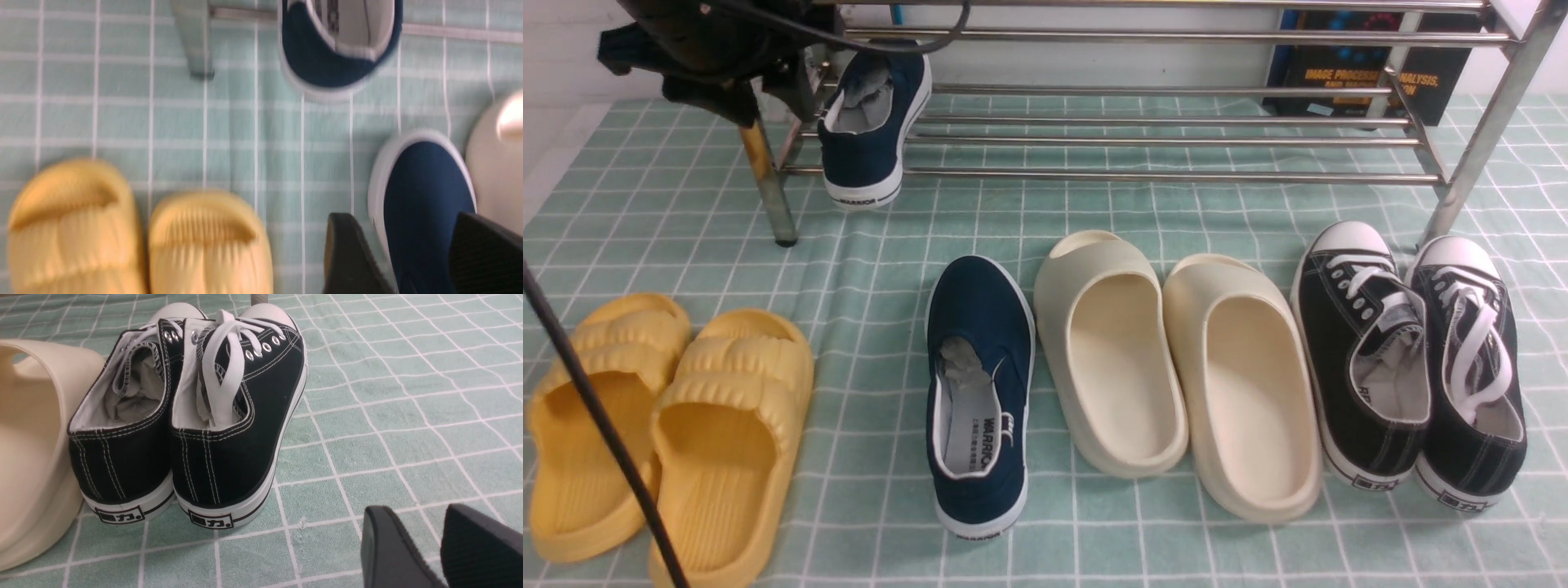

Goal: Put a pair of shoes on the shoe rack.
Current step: Use the left arm to grab the shoe closest to it

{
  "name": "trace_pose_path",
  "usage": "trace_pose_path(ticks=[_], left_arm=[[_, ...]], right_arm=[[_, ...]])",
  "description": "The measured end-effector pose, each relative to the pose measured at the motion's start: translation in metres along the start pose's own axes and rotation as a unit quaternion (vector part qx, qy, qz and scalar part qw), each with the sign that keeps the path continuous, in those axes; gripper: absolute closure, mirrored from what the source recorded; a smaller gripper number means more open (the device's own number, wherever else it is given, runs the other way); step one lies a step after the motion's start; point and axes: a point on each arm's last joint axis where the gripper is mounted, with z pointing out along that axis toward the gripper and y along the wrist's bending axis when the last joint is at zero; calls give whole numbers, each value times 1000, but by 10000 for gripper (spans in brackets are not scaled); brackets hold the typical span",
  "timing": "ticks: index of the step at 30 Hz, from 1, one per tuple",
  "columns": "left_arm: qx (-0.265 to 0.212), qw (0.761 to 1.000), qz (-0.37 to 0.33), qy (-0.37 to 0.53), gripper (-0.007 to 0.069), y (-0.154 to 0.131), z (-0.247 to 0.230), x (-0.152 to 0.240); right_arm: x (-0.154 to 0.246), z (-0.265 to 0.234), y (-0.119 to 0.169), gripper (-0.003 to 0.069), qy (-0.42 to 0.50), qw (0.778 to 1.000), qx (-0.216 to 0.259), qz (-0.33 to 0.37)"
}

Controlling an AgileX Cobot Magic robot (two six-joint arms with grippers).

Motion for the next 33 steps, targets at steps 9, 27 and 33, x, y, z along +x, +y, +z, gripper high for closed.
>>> trace_pose_path(ticks=[9, 27, 33], left_arm=[[17, 994, 69, 80, 441, -55, -13, 80], [1, 986, 4, 166, 382, -75, 84, 166], [31, 988, -21, 148, 256, -84, 101, 163]], right_arm=[[0, 0, 0, 420, 0, 1000, 0, 0], [0, 0, 0, 420, 0, 1000, 0, 0], [0, 0, 0, 420, 0, 1000, 0, 0]])
